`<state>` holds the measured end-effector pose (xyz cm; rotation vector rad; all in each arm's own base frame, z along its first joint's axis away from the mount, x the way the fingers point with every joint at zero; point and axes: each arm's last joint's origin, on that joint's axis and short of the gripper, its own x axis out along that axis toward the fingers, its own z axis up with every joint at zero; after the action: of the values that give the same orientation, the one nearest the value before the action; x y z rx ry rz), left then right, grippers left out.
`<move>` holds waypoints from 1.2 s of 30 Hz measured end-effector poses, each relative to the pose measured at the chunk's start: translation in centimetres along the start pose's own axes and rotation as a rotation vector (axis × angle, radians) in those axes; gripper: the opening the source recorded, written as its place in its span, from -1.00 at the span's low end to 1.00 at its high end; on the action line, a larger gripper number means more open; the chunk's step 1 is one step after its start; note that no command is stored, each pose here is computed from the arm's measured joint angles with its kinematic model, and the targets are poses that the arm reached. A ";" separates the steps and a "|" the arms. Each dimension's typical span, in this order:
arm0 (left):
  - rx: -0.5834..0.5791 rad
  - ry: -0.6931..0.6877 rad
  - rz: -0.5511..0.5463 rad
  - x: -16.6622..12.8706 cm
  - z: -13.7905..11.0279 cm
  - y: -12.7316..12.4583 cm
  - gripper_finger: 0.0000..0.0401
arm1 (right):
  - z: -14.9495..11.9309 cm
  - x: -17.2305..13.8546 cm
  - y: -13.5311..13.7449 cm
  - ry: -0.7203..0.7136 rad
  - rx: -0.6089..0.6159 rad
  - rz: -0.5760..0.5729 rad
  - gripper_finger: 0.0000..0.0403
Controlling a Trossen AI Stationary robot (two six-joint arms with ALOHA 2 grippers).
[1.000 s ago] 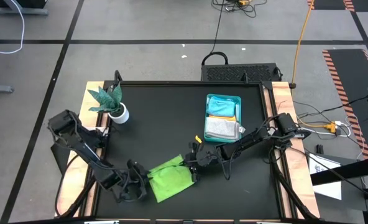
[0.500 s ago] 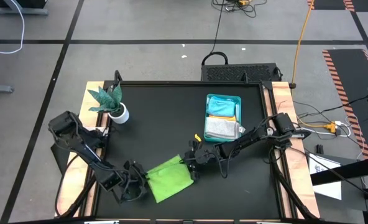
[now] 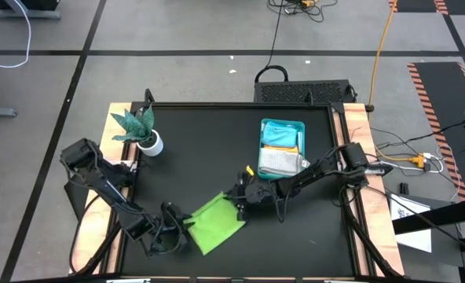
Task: Fold microfiber towels
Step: Fold the light green microfiber cloth
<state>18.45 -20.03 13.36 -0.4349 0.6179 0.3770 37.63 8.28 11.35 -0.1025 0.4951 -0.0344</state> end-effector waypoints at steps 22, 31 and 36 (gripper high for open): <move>-0.037 0.239 -0.023 -0.7 -1.3 -0.2 -0.35 | -1.3 -0.4 2.7 0.107 0.035 0.373 -0.25; -0.016 0.034 -0.081 -0.7 -0.6 -1.2 -0.35 | -1.8 -1.0 4.8 0.118 -0.055 0.428 -0.25; 0.051 -0.026 -0.143 2.7 0.0 -2.4 -0.35 | -1.5 -1.8 6.6 0.080 -0.050 0.474 -0.23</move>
<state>21.58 -21.46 12.31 -0.4220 0.5665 0.2298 35.42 14.84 10.18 -0.0306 0.5898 0.4389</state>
